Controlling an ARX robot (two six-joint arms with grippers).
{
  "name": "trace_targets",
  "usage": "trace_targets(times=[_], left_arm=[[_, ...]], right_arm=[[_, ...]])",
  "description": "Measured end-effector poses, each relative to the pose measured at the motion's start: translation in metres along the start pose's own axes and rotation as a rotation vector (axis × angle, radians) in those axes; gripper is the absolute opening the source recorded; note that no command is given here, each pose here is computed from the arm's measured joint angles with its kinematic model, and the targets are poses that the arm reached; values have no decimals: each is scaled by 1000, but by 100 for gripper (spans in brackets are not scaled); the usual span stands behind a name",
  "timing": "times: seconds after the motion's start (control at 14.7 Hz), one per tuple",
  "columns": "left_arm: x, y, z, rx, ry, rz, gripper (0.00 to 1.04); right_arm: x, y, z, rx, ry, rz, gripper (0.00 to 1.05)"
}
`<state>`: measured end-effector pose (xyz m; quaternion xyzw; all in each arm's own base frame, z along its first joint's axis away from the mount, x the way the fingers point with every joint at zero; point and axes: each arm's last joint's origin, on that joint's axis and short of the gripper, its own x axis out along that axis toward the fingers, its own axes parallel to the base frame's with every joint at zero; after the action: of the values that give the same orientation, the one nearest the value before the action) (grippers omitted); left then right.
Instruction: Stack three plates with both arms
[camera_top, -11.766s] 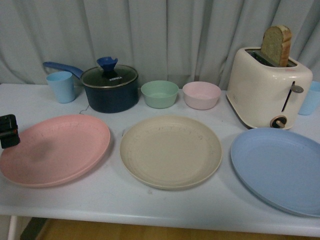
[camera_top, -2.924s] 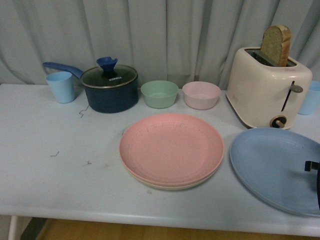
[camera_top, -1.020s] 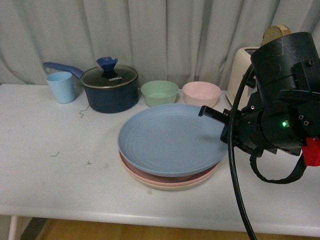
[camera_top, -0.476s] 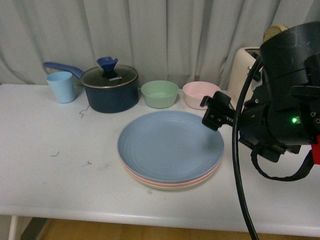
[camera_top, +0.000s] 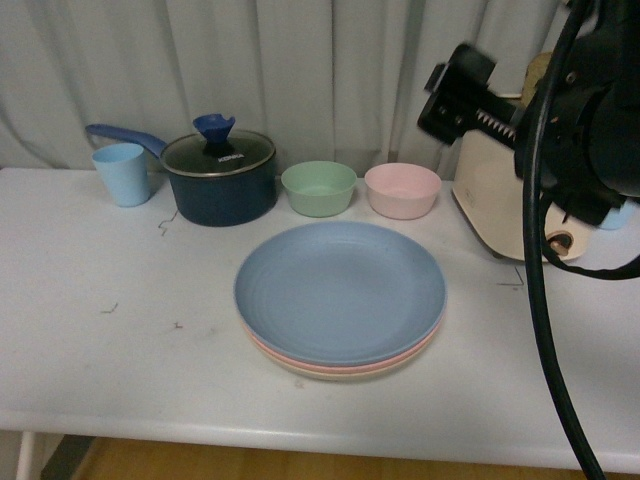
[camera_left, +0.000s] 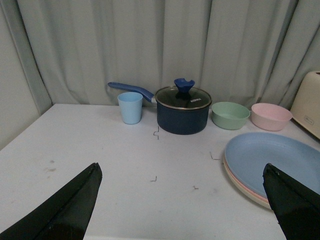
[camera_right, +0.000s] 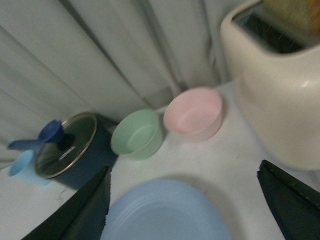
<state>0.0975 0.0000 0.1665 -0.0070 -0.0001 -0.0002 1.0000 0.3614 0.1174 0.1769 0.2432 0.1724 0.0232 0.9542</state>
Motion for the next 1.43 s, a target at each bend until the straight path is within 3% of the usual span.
trace_targets(times=[0.07, 0.14, 0.27, 0.48, 0.54, 1.09, 1.43], left_arm=[[0, 0, 0, 0, -1, 0, 98], [0, 0, 0, 0, 0, 0, 98], [0, 0, 0, 0, 0, 0, 98], [0, 0, 0, 0, 0, 0, 98], [0, 0, 0, 0, 0, 0, 98], [0, 0, 0, 0, 0, 2, 98], [0, 0, 0, 0, 0, 0, 98]], right_arm=[[-12, -12, -2, -125, -179, -8, 82], [-30, -30, -8, -250, -236, -17, 71], [-76, -59, 7, -410, -378, -50, 44], [-117, -79, -9, -480, -317, -44, 8], [-129, -85, -11, -488, -345, -43, 2], [-191, -119, -24, -485, -333, -64, 2], [-214, -119, -30, -486, -342, -56, 2]])
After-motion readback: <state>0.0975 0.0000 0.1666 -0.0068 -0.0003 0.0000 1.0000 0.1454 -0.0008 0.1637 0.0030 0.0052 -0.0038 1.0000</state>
